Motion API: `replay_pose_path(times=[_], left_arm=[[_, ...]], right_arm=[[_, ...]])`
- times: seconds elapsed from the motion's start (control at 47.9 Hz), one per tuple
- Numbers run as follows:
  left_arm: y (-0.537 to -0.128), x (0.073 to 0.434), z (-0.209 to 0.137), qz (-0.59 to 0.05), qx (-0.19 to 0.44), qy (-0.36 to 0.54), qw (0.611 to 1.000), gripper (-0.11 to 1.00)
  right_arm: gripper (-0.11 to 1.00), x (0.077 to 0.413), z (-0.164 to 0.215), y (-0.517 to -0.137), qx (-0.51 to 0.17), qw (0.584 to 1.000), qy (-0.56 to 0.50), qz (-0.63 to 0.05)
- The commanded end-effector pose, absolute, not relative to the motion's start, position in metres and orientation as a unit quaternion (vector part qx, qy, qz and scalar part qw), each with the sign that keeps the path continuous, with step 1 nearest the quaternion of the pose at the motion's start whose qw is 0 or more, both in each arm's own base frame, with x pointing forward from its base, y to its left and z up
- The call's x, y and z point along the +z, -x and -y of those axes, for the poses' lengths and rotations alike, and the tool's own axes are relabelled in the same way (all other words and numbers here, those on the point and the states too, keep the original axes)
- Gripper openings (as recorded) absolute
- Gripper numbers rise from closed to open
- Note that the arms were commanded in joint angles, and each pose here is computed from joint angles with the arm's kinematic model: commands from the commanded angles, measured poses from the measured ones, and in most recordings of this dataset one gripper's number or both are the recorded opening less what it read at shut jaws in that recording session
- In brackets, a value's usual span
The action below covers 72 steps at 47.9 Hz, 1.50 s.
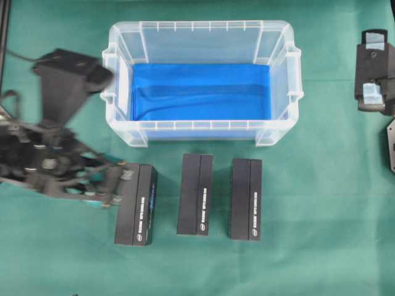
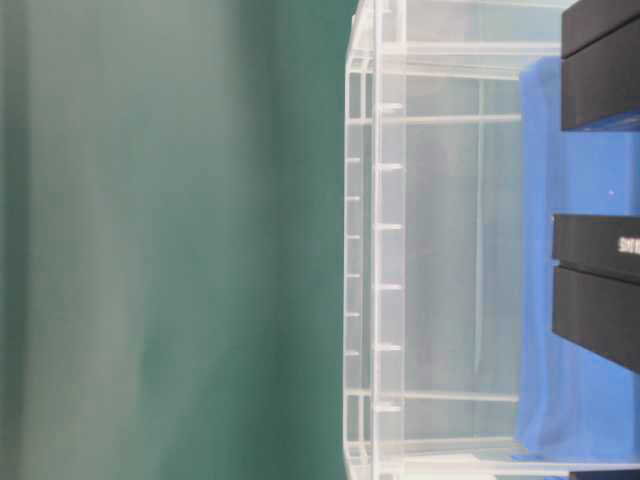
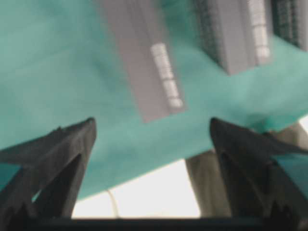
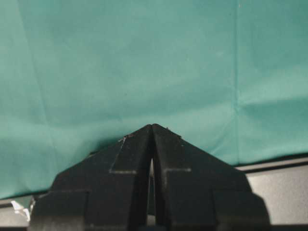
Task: Take the box out of the case with the left arm.
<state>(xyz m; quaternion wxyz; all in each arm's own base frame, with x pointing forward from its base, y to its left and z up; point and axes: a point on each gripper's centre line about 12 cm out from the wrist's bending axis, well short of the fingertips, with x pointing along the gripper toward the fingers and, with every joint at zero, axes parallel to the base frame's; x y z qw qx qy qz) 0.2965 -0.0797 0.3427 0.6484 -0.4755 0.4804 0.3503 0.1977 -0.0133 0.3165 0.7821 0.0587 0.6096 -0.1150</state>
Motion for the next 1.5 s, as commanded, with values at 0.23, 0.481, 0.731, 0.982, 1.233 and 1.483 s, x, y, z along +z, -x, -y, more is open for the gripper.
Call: replay_pose_path(times=[0.23,0.481,0.731,0.982,1.233,1.483], left_arm=[[-0.231,0.342,0.073,-0.469,0.323,0.493,0.658,0.92],[-0.221,0.342,0.066,-0.461,0.328,0.502,0.654,0.92],[-0.224,0.344,0.039,-0.439,0.355,0.51,0.649,0.92],[-0.225,0.346,-0.008,-0.416,0.384,0.503,0.654,0.92],[-0.22,0.348,-0.051,-0.395,0.415,0.496,0.652,0.92],[-0.218,0.348,-0.066,-0.392,0.425,0.494,0.649,0.92]], right_arm=[[0.02,0.317,0.014,-0.194,-0.117,0.776,-0.059,-0.617],[0.02,0.316,0.014,-0.194,-0.117,0.775,-0.058,-0.618],[0.02,0.316,0.014,-0.194,-0.117,0.775,-0.058,-0.618],[0.02,0.315,0.014,-0.194,-0.118,0.775,-0.059,-0.618],[0.02,0.315,0.014,-0.194,-0.118,0.775,-0.059,-0.618],[0.02,0.316,0.014,-0.194,-0.118,0.775,-0.059,-0.618]])
